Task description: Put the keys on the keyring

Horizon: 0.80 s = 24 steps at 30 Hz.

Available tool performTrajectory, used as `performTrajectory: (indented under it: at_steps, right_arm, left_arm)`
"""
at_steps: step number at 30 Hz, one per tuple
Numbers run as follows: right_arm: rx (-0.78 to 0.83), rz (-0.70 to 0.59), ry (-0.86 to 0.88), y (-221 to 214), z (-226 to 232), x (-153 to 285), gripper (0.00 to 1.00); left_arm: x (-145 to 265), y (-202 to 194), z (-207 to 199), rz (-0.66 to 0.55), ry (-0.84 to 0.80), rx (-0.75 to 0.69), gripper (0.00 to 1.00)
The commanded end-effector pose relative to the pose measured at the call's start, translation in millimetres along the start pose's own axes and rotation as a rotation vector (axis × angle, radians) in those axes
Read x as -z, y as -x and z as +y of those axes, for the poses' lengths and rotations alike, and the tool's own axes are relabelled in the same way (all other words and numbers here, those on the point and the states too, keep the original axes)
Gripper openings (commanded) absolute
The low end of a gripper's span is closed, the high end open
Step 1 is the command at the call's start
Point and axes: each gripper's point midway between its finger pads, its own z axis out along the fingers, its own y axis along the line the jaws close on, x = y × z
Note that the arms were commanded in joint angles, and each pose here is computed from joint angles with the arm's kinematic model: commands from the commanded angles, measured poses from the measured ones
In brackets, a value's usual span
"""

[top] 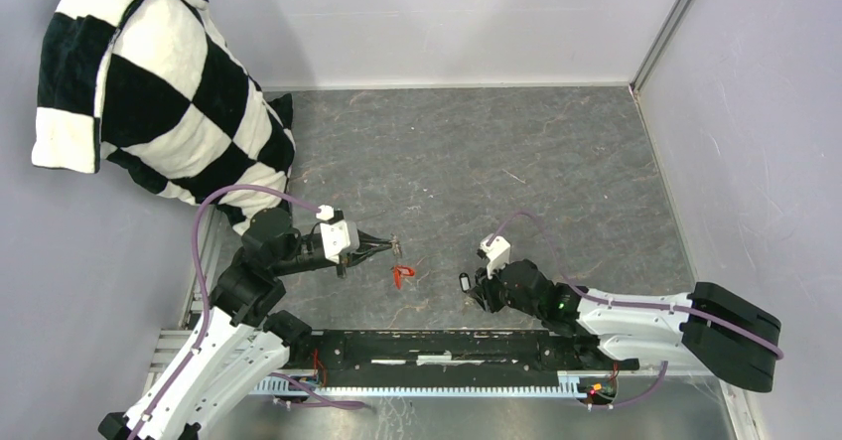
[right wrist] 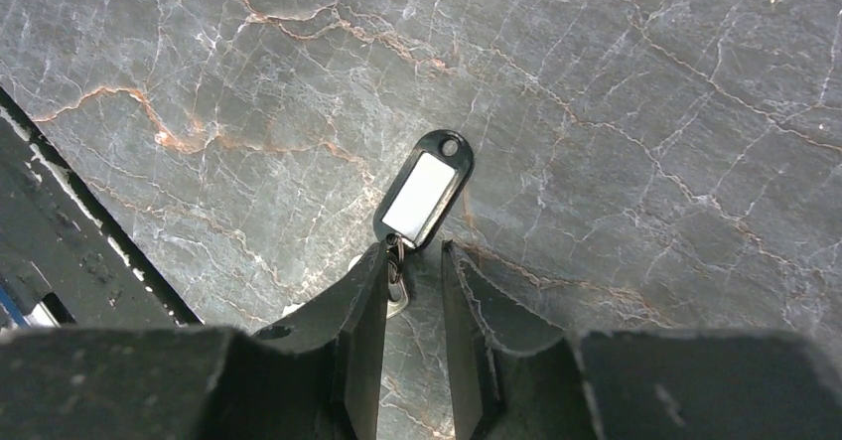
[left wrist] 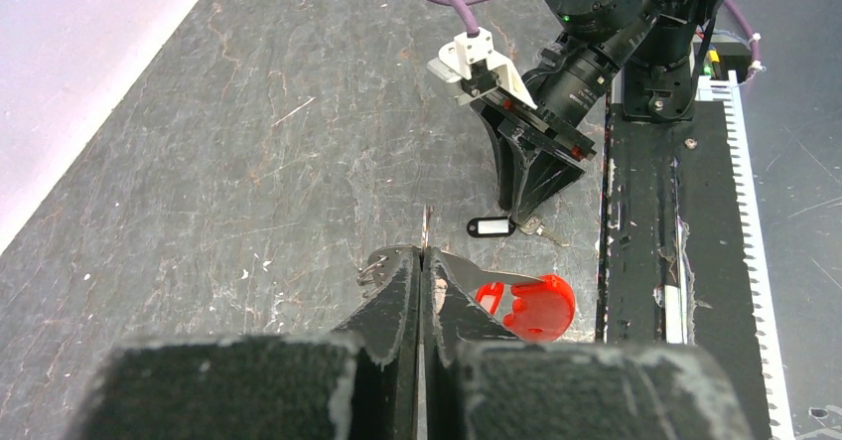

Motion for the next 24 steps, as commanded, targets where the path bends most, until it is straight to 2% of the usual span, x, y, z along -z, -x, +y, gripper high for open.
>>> performTrajectory:
  at_steps: [1,5,7,11,18,24]
  right_arm:
    - [0.03,0.043,-0.057,-9,-7,-1,0.31]
    - [0.033,0.044,-0.078,-8,-7,-3,0.27]
    - [0.029,0.046,-0.092,-9,-9,-3,0.18]
    - [0.029,0.031,-0.1,-6,-10,-1,0.08]
    - [0.043,0.012,-0.072,7,0,-3,0.11]
    - [0.049,0.013,-0.071,8,1,-5,0.08]
  left_arm:
    - [2,23,4,-0.045,0.004,-0.077,0.02]
    - [3,23,5,-0.046,0.006,-0.077,0.02]
    - [3,22,5,-0.043,0.007,-0.075,0.02]
    - [3,21,5,-0.04,0.007,-0.076,0.02]
    - [3,19,4,-0.036,0.005,-0.076,0.02]
    - [3,18,4,-0.03,0.004,-0.081,0.02]
